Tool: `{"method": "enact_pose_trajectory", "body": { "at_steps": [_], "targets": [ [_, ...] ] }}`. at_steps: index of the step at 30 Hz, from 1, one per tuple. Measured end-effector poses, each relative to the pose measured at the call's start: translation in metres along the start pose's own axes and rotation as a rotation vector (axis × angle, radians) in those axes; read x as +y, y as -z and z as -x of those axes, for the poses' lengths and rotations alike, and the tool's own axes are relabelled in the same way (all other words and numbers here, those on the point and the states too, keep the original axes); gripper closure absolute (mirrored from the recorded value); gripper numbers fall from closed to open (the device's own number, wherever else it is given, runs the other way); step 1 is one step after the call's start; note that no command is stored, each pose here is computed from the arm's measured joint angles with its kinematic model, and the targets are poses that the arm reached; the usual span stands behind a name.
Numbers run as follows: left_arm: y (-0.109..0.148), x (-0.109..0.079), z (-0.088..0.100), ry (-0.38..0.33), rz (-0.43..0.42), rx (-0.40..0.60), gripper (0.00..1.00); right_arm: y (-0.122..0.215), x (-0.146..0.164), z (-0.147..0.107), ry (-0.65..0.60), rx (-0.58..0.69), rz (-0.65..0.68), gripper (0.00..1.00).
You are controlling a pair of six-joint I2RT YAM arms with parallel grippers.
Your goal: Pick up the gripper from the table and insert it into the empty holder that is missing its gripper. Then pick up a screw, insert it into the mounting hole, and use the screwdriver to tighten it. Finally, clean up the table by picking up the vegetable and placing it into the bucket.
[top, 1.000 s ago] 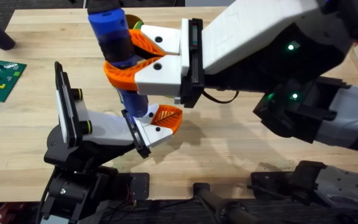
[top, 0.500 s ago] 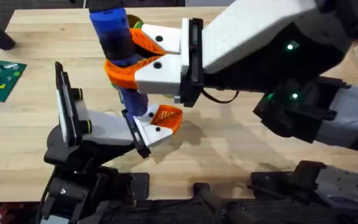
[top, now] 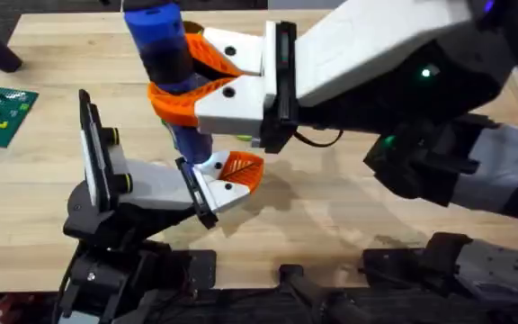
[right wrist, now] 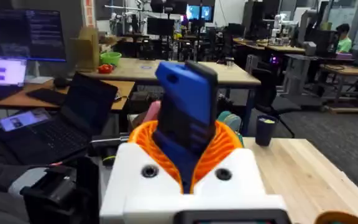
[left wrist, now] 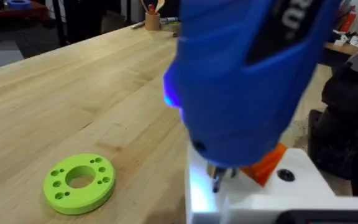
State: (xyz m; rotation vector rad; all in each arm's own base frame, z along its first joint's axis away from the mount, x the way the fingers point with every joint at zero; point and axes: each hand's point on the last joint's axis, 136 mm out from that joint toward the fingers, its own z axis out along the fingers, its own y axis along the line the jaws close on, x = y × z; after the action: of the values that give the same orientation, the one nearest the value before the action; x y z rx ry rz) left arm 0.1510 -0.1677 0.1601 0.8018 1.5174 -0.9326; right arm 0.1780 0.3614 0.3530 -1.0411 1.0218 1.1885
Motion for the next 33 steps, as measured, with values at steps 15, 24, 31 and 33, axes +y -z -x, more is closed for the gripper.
{"method": "enact_pose_trajectory", "body": {
  "at_steps": [15, 24, 31, 33],
  "targets": [
    [0.000, 0.000, 0.000, 0.002, 0.000, 0.000, 0.987, 0.007, -0.008, -0.009, -0.027, 0.047, -0.013, 0.949],
    [0.000, 0.000, 0.000, 0.003, 0.000, 0.000, 0.987, 0.016, -0.008, -0.003, -0.035, 0.064, -0.019, 0.949],
    [0.000, 0.000, 0.000, 0.003, 0.000, 0.000, 0.987, 0.016, -0.005, 0.003, -0.019, 0.040, -0.007, 0.949],
    [0.000, 0.000, 0.000, 0.003, 0.000, 0.000, 0.987, 0.016, -0.005, 0.003, -0.021, 0.038, -0.005, 0.949]
  ]
}}
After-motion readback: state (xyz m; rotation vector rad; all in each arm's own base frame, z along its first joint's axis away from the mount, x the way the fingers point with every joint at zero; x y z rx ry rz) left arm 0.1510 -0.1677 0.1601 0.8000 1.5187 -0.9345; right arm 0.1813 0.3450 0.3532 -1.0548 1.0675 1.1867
